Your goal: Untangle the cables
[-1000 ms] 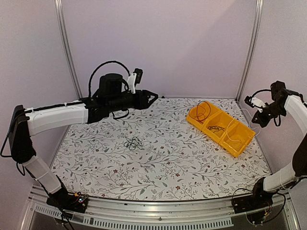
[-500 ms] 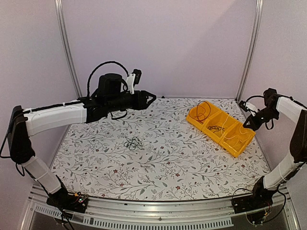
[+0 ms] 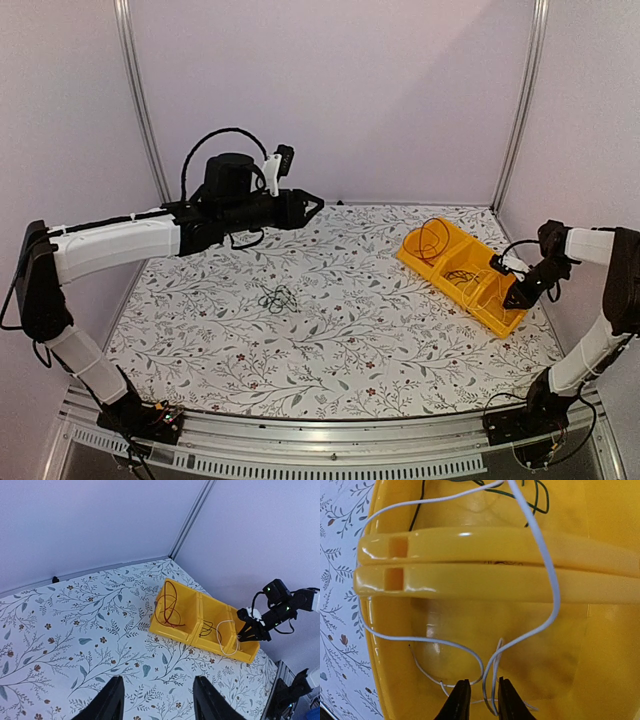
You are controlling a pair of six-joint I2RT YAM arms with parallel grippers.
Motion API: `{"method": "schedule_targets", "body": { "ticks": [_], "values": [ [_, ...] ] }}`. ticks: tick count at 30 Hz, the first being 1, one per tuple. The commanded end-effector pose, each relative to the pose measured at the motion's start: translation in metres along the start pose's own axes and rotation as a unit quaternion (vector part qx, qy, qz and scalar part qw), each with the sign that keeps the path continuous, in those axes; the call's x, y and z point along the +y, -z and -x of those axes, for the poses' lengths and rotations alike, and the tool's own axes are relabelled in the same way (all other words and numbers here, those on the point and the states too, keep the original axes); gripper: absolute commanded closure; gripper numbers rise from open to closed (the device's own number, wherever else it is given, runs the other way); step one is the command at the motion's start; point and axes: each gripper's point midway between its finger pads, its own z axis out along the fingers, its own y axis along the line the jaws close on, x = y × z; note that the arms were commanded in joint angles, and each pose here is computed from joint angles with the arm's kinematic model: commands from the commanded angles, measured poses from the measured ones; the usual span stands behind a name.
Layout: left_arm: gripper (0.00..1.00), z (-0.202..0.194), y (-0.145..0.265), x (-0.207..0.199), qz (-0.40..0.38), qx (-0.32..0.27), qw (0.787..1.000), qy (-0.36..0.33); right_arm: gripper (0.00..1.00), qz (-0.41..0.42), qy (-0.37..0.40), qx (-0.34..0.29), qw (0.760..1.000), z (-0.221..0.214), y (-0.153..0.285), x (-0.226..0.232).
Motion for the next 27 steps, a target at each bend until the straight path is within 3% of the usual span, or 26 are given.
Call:
{"method": "schedule_targets", "body": {
  "ticks": [1,5,12,19,27],
  "values": [
    [0.54,0.008,-0.001,0.003,-0.001,-0.008,1.0,-0.001,0.72,-0.033,-0.005,-0.005,0.999,0.013,0.015,-0.021],
    [0.54,0.007,-0.004,0.003,-0.006,-0.005,1.0,-0.002,0.57,-0.034,-0.014,-0.023,0.999,0.032,0.042,-0.026],
    [0.54,0.004,-0.006,0.004,-0.009,-0.003,1.0,0.004,0.48,-0.02,0.009,-0.068,0.997,0.07,0.085,-0.018],
    [0.54,0.006,-0.006,0.002,-0.014,-0.003,1.0,0.011,0.47,0.082,-0.039,-0.077,0.993,0.113,0.066,-0.004],
    [0.54,0.005,0.008,0.008,0.006,-0.012,1.0,0.026,0.47,0.142,-0.077,-0.027,0.987,0.105,0.023,-0.007]
  ]
}}
